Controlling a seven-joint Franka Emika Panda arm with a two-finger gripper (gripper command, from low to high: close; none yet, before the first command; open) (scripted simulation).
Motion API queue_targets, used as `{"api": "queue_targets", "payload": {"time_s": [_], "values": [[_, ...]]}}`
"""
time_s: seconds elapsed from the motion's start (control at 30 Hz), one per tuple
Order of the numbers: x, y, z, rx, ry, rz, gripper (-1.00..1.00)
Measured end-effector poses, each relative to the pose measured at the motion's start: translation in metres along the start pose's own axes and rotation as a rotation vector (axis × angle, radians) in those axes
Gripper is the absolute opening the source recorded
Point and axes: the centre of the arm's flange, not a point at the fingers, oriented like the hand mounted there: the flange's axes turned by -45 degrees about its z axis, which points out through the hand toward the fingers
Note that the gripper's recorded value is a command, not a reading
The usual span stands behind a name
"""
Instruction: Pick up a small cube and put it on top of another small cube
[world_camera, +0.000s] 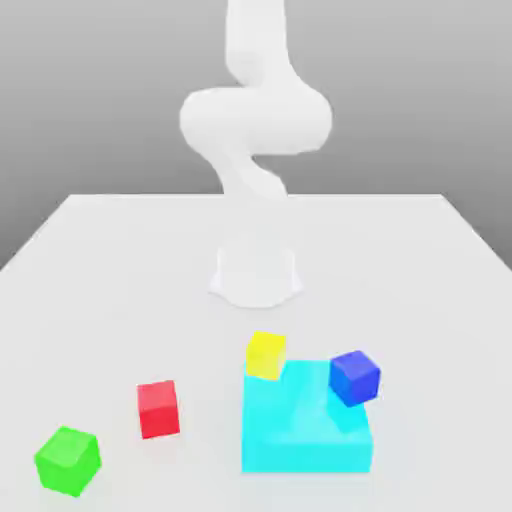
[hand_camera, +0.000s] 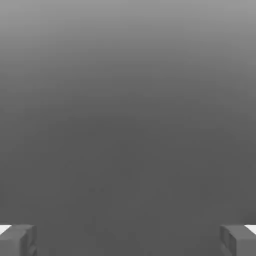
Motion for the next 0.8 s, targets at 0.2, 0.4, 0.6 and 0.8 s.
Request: {"api": "queue_targets", "payload": {"time_s": [0.2,0.4,0.6,0.8], "values": [[-0.05,0.045,0.15,-0.162,-0.197,0.315,0.0],[-0.14,0.099,0.258,-0.299,-0.368,0.633,0.0],[-0.255,0.141,0.323,-0.417,-0.531,0.974,0.0],[-0.323,0.147,0.36,-0.456,-0.602,1.127,0.0]]}}
